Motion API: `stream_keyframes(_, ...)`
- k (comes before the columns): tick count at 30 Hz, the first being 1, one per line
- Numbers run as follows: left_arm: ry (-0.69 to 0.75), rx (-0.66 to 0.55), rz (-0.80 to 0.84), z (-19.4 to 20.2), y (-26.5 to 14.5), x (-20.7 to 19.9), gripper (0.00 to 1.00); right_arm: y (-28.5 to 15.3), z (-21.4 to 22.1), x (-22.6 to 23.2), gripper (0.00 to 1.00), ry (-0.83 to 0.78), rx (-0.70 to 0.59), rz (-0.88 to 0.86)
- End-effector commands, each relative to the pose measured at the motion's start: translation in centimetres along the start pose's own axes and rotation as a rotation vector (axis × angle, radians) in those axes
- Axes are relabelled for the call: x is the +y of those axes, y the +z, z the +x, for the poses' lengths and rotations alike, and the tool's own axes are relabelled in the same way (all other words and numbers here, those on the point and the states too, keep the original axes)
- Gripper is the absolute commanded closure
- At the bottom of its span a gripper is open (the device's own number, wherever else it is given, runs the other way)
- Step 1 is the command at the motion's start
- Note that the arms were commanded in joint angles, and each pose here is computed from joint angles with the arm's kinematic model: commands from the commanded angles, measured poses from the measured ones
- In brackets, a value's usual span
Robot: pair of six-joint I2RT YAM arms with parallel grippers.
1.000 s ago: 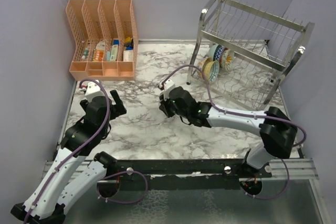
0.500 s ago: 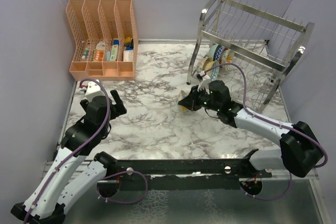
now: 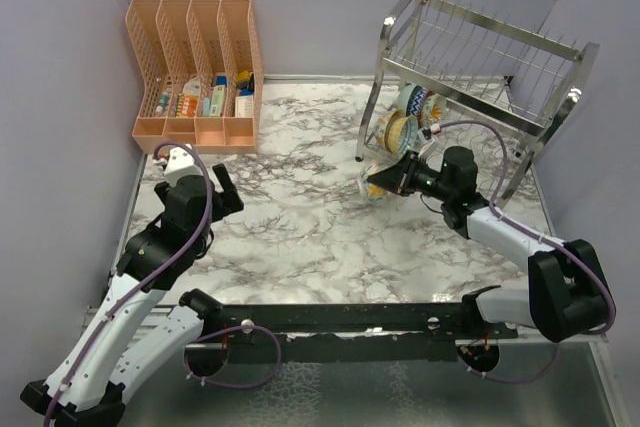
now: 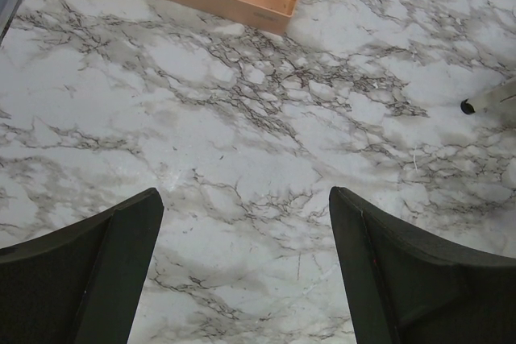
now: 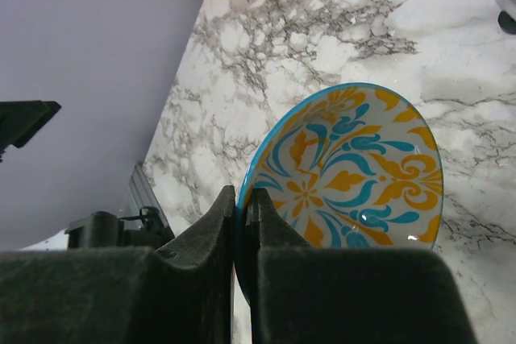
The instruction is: Load the bowls into the dish rack
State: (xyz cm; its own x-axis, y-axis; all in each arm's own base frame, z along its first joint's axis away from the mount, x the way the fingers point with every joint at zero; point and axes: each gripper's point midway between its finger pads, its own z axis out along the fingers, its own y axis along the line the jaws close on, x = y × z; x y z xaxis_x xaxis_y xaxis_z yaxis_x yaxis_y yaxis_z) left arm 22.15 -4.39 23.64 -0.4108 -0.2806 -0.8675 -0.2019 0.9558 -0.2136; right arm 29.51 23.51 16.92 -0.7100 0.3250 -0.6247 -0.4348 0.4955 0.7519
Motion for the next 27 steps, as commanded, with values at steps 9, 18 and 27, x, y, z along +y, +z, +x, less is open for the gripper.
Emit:
stream_keyframes(9, -0.011, -0.019, 0.046, -1.5, 0.0, -1.5, 0.13, -3.4, -6.9, -0.3, 0.99, 0.071, -0.148, -0.103)
stream_keyframes(18, -0.01, -0.017, 0.044, -1.7, -0.1, -1.5, 0.13, -5.8, -11.0, -1.3, 0.99, 0.124, -0.252, -0.178)
stream_keyframes(27, -0.01, -0.008, 0.038, -1.3, 0.2, -1.5, 0.13, -8.0, -13.5, -2.7, 0.99, 0.135, -0.41, -0.149)
